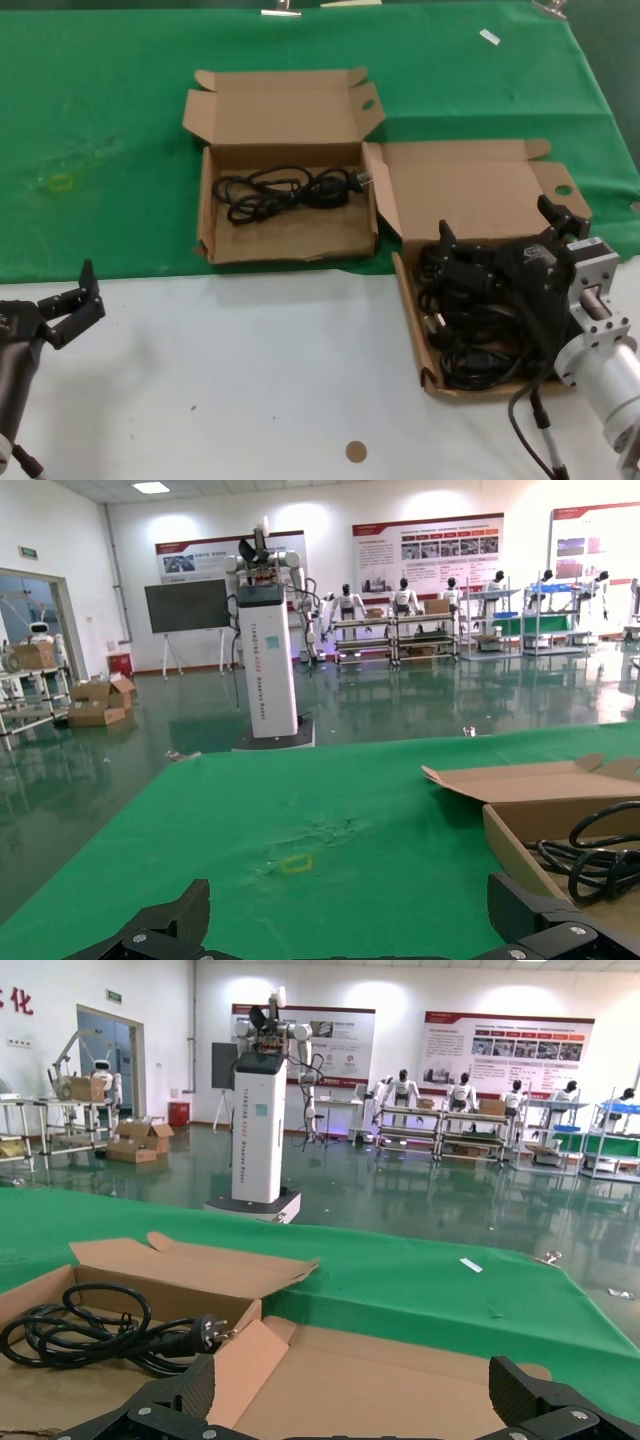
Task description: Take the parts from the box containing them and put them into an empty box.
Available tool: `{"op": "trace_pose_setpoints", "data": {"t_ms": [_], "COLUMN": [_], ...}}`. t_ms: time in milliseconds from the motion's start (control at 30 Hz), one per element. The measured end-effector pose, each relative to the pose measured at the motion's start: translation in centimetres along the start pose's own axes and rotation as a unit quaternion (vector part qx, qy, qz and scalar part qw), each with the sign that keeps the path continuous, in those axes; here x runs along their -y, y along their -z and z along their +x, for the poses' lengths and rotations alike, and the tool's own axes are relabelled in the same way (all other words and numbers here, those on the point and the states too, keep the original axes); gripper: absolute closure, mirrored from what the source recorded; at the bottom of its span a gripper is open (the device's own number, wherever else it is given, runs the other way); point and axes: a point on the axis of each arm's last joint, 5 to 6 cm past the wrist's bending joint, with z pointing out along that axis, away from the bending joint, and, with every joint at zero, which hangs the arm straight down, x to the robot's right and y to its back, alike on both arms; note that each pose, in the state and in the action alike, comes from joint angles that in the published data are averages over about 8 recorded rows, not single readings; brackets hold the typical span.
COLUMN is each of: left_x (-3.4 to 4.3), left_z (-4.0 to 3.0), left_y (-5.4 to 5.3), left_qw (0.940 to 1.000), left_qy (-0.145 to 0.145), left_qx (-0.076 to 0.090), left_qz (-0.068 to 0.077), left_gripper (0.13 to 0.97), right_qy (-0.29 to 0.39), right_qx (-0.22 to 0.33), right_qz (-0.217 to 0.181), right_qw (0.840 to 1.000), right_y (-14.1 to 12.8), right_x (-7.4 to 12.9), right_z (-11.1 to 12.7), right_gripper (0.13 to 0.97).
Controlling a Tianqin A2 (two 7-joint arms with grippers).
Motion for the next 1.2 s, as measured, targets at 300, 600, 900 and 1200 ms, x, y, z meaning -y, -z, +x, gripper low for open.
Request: {"op": "trace_pose_setpoints", "data": {"t_ms": [300,600,900,1200], "left_x": [0.0,0.0,0.0,0.0], "left_z": [0.0,0.0,0.0,0.0], "left_y": [0.0,0.0,0.0,0.0], "left_qw": [1.0,1.0,1.0,1.0], "left_qy": [0.0,0.0,0.0,0.0], "left_qx": [0.0,0.0,0.0,0.0], "left_qz": [0.0,0.0,0.0,0.0], "left_gripper": [0.132,0.132,0.132,0.132], "right_qy": [0.0,0.0,0.0,0.0], "right_qx": [0.0,0.0,0.0,0.0], "right_qz": [0.0,0.0,0.0,0.0], "right_qw": [1.0,1.0,1.0,1.0], "right_y": [0.0,0.0,0.0,0.0], "right_x": [0.0,0.0,0.0,0.0], "right_z": [0.0,0.0,0.0,0.0], "right_gripper": [0.13,0.13,0.13,0.13]}}
